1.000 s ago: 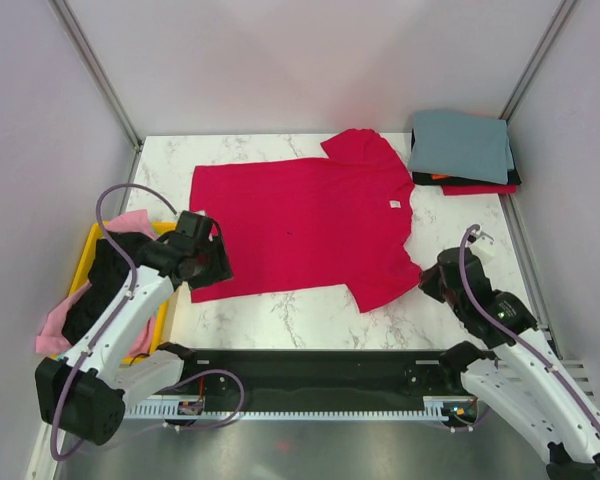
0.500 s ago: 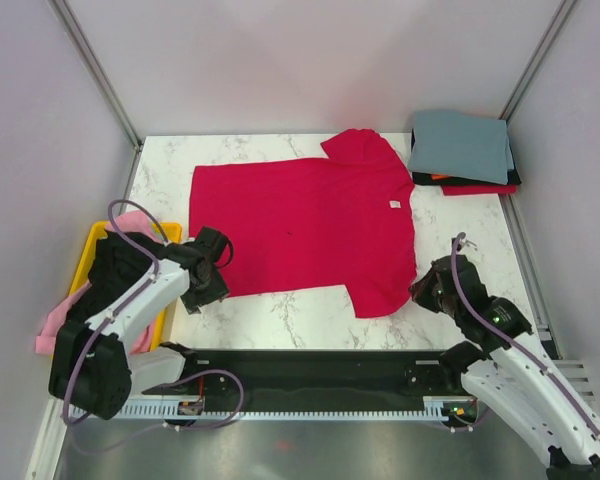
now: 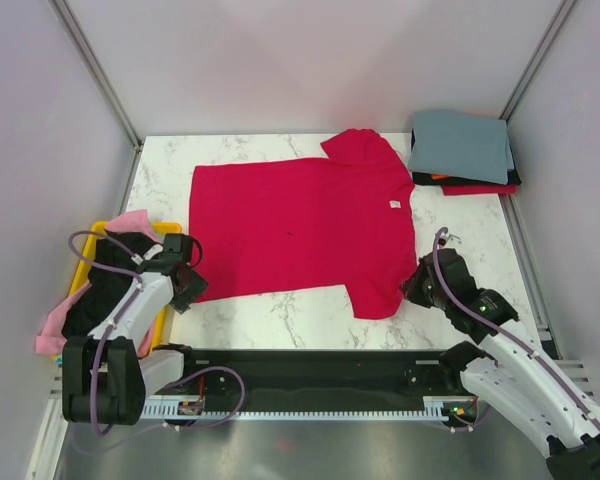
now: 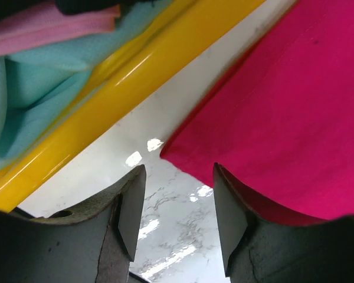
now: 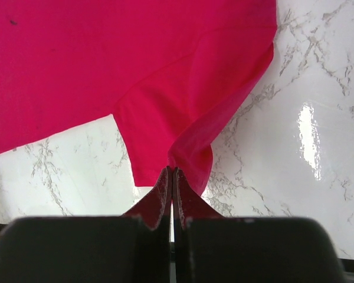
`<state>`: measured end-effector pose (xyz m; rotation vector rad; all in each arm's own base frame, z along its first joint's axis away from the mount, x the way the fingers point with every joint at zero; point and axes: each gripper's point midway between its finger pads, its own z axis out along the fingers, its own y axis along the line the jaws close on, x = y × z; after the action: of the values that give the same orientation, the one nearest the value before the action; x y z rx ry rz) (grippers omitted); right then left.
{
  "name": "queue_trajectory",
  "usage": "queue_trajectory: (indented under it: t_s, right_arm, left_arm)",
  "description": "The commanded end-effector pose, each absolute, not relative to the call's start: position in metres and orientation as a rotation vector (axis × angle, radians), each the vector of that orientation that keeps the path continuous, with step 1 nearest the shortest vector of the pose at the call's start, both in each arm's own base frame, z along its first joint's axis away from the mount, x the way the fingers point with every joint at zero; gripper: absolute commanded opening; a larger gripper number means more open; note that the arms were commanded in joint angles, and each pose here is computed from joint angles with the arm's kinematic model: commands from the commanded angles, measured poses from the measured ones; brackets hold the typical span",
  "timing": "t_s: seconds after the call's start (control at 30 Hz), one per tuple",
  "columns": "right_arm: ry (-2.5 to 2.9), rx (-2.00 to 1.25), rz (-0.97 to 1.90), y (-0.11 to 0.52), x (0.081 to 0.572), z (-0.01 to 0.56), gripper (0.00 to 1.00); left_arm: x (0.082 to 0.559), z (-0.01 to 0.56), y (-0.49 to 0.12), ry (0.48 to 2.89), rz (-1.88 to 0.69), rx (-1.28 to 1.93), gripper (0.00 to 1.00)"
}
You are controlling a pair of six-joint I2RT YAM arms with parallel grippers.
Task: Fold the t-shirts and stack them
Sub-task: Fold the tshirt
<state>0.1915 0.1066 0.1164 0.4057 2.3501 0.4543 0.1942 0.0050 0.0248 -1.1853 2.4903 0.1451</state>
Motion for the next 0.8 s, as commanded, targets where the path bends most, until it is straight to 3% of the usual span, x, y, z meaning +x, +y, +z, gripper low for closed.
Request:
queue_trajectory:
  t_s: [0.0,0.43,0.53,0.57,0.67,0.77]
  right_arm:
    - [2.320,0.368,0.476,0.112,0.198,0.121,0.00]
    - [2.336,0.370,0.444,0.109,0.200,0.115,0.00]
    - [2.333,0.374,0.445,0.109,0.200,0.115,0.00]
    - [2.335,0.377,0.440,0.108,0.200,0.114,0.00]
    - [2.332,0.385,0.426,0.107,0.202,0.112,0.00]
    - [2.341,0.390,0.410,0.106,0.203,0.108,0.00]
  left_arm:
    - [0.216,0.030,0.008,2.404,0.092,-1.169,0.57]
    - [0.211,0.017,0.001,2.397,0.036,-1.193,0.49]
    - [0.213,0.015,0.002,2.416,0.050,-1.188,0.40]
    - [0.213,0.012,0.001,2.436,0.053,-1.175,0.27]
    - [0.220,0.013,-0.002,2.447,0.030,-1.129,0.10]
    - [0.224,0.019,-0.002,2.441,0.017,-1.084,0.02]
